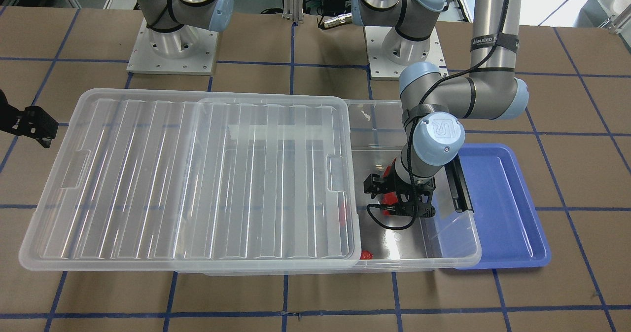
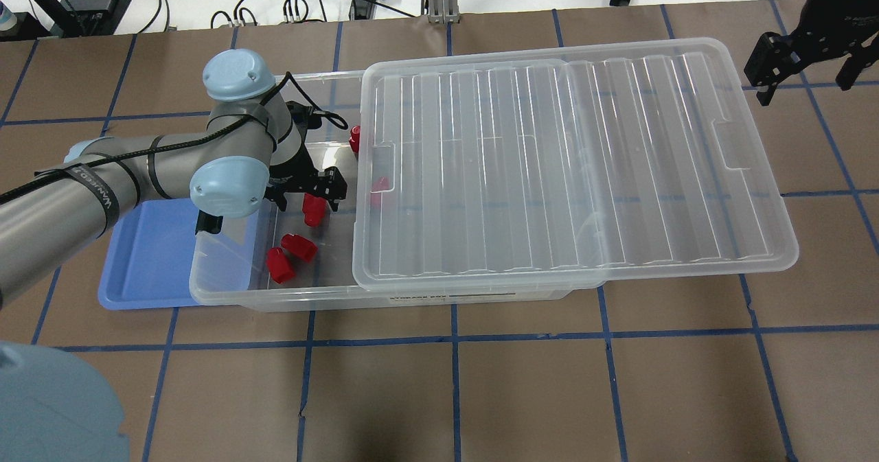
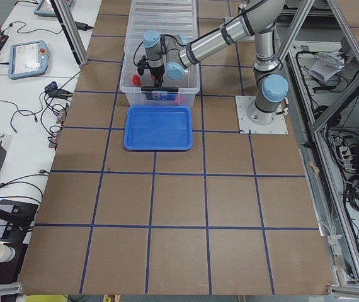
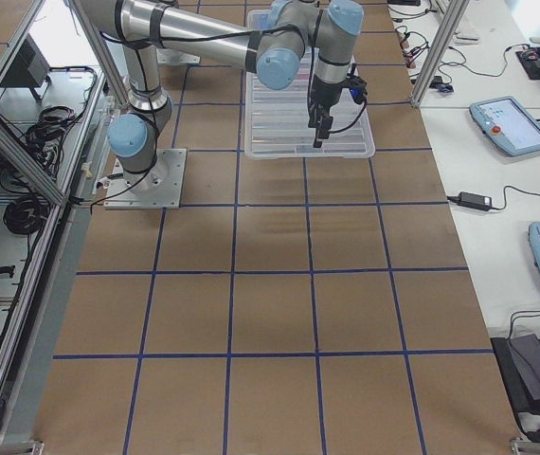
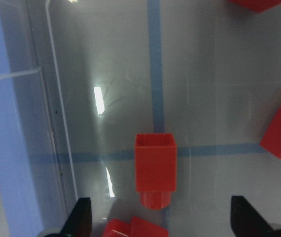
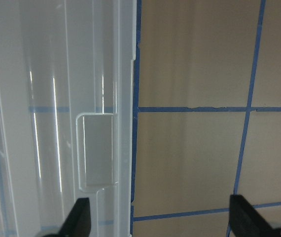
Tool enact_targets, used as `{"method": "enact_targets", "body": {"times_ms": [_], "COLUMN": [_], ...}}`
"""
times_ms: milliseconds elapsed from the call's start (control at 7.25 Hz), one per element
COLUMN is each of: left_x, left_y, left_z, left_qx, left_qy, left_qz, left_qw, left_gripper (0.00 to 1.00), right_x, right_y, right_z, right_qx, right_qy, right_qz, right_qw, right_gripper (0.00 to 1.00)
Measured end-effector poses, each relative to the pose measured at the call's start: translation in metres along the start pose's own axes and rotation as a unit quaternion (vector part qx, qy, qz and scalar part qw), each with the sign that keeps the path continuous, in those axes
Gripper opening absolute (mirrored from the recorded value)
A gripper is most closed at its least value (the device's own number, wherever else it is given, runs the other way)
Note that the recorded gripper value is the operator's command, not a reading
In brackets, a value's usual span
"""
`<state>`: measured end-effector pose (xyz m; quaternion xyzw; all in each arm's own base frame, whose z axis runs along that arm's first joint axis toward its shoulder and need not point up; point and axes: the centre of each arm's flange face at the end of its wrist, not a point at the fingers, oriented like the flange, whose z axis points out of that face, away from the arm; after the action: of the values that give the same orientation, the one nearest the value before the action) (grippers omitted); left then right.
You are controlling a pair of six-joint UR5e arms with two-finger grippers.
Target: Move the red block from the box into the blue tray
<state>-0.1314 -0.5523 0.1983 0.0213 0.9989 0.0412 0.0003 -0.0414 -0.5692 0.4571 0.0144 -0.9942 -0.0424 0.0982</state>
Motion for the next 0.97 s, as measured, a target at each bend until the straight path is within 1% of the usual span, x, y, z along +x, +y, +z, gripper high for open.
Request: {"method": "enact_targets", "body": {"times_ms": [138, 276, 414, 690, 966], "left_x": [0.001, 0.001, 0.000, 0.000, -0.001], "left_y": [0.002, 0.003, 0.002, -0.005, -0.012], "left_z": [0.011, 0.017, 0.017, 0.003, -0.012], "left_qx": [0.000, 0.001, 0.005, 0.022, 0.036], "left_qy": [0.003, 0.005, 0.005, 0.002, 0.000], "left_qz": [-0.003, -0.003, -0.002, 0.005, 0.007], "left_qw": [1.0000, 1.0000, 1.0000, 0.9998, 0.9993], "left_gripper": [0.48, 0.20, 0.12, 0.02, 0.01], "right_x": [-0.003, -0.005, -0.005, -0.005, -0.005], "right_y": [-0.001, 0.000, 0.003, 0.003, 0.002], "right_z": [-0.004, -0.006, -0.007, -0.006, -0.004], "right_qx": [0.006, 0.006, 0.003, 0.003, 0.002], "right_qy": [-0.014, -0.027, -0.034, -0.037, -0.039], "right_qz": [0.013, 0.020, 0.023, 0.026, 0.026], "right_qw": [0.9998, 0.9994, 0.9991, 0.9990, 0.9989], "right_gripper": [1.00, 1.00, 1.00, 1.00, 1.00]}}
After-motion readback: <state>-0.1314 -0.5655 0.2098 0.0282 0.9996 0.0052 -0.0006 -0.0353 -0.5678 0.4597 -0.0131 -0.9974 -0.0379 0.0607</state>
